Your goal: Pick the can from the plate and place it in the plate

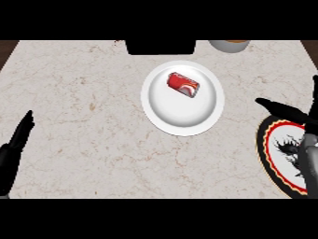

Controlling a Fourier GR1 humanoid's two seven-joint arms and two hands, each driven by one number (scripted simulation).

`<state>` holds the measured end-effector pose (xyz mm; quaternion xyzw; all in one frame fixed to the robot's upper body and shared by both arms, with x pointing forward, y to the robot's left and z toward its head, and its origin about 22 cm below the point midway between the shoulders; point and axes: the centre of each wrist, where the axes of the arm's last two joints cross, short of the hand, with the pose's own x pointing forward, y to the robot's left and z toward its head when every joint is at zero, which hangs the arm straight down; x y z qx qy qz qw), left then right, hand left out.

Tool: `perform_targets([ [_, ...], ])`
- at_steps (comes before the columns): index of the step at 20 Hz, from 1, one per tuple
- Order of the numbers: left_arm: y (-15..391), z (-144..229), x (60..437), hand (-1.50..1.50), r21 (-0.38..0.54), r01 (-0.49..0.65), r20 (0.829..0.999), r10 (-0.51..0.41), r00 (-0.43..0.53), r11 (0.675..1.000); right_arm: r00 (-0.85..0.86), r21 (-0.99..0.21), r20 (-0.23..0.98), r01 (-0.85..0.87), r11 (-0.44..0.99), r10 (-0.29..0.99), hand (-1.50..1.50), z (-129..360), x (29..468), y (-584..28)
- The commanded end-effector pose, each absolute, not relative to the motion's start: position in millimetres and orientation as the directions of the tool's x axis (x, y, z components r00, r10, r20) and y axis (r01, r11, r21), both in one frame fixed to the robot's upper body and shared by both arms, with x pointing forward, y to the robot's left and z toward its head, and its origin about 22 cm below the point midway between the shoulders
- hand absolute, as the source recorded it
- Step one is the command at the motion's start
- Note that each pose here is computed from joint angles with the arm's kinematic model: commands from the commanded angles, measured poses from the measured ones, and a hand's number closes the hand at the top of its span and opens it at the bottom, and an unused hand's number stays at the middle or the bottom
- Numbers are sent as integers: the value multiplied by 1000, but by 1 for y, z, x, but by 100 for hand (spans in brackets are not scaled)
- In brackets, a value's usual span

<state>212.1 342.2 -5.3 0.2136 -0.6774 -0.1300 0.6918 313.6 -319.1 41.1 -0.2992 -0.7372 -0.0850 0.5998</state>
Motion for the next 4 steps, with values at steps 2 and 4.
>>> perform_targets([
  [2, 332, -4, 211, 0, 467, -126, 884, -465, 47, 875, -126, -234, 928, 534, 812, 350, -150, 54, 275, -352],
  [4, 336, -10, 210, 0, 466, -110, 885, -464, 41, 878, -96, -220, 941, 555, 802, 325, -150, 34, 285, -363],
])
